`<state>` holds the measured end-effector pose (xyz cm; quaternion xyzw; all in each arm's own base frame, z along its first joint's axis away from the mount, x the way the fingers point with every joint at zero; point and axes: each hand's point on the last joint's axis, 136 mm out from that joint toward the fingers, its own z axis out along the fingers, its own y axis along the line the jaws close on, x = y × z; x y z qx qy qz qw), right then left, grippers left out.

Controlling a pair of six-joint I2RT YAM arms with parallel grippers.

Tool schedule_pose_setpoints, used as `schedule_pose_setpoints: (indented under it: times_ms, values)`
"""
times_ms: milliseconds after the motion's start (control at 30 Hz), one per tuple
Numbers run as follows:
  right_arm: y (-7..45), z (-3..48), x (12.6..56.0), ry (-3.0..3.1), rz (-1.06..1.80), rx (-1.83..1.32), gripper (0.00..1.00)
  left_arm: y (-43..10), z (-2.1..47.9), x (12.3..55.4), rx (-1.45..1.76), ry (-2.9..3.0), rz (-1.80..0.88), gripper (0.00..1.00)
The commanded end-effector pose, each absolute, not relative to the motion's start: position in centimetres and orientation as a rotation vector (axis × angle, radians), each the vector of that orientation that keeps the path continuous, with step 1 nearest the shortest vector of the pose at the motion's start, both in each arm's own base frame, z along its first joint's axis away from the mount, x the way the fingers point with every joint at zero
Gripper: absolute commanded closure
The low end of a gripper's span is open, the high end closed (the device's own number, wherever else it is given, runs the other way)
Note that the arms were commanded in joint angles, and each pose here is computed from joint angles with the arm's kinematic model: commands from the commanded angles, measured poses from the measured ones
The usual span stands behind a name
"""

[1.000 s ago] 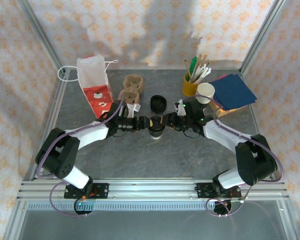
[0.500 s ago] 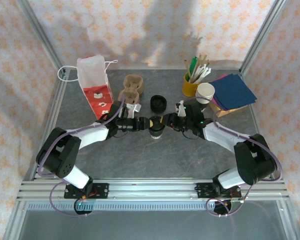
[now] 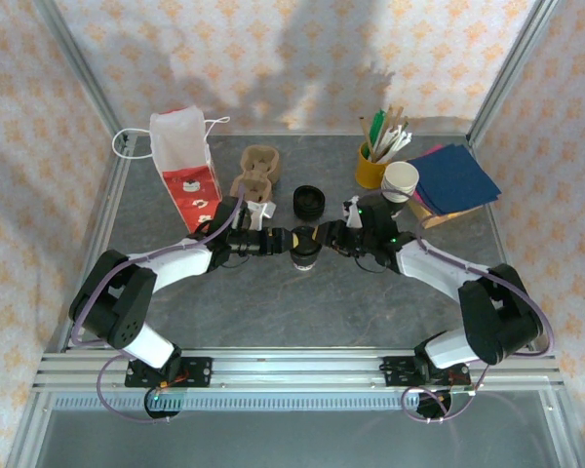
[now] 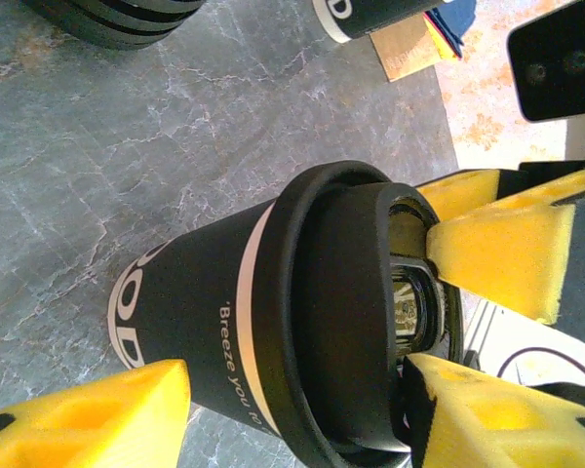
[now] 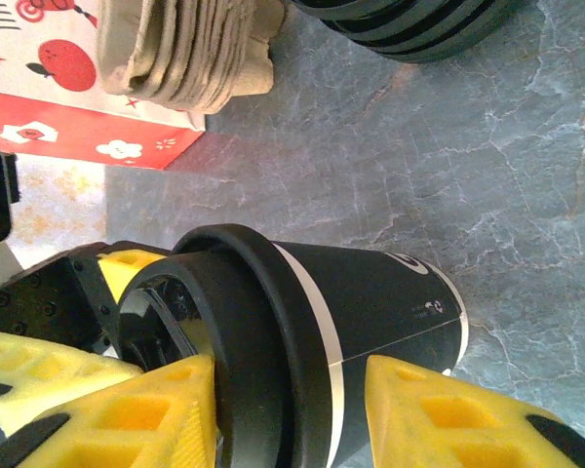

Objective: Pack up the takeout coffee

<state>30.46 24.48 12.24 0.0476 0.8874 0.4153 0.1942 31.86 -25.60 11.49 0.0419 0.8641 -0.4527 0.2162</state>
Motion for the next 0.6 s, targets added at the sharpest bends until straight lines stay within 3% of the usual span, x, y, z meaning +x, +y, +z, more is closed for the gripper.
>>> schedule_pose_setpoints:
  times_ms: [0, 567]
  values:
    - [22.6, 9.7, 29.8, 2.613, 0.982, 0.2, 0.58, -24.6, 11.5, 32.6, 0.046, 2.422, -1.158, 0.39]
    - [23.2, 15.5, 31.1, 2.528, 0.914, 0.111, 0.45, -24.4, 15.5, 34.2, 0.066, 2.38, -1.096, 0.32]
